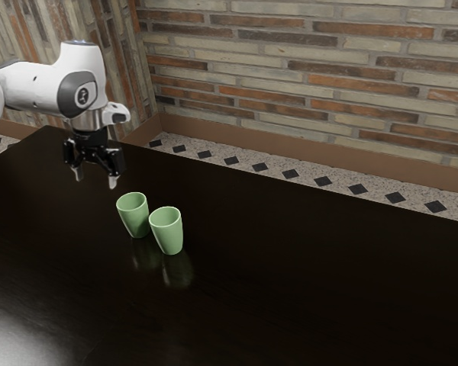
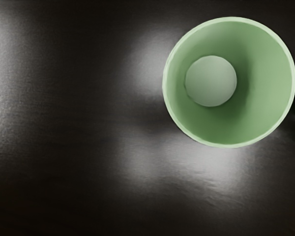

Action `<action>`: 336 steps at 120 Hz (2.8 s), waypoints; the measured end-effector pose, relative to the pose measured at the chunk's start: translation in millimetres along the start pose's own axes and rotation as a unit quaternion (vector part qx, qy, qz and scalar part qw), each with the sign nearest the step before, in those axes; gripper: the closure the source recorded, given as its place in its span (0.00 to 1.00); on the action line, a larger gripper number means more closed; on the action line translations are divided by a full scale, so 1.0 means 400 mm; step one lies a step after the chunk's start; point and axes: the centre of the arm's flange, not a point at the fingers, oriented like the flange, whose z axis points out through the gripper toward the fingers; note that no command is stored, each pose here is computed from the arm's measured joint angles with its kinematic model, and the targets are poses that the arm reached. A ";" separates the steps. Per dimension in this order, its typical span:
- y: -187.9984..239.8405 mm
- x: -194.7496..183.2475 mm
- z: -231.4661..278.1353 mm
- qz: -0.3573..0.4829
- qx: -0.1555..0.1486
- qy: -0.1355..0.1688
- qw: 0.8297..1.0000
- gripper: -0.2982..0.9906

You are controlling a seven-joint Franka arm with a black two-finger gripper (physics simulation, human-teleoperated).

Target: Place the left cup onto the right cup

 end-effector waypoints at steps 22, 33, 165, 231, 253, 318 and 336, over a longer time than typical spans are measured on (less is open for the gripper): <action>-0.011 0.024 0.044 -0.004 0.001 0.002 1.000 0.23; -0.007 0.034 0.054 -0.002 0.001 0.009 1.000 0.23; 0.004 0.117 0.189 0.008 -0.023 0.032 0.999 0.23; 0.006 0.151 0.208 0.013 -0.030 0.035 0.999 0.23; -0.001 0.157 0.225 0.014 -0.030 0.031 0.999 0.23; -0.013 0.164 0.250 0.014 -0.029 0.031 0.999 0.28; -0.012 0.165 0.249 0.016 -0.029 0.032 0.999 0.53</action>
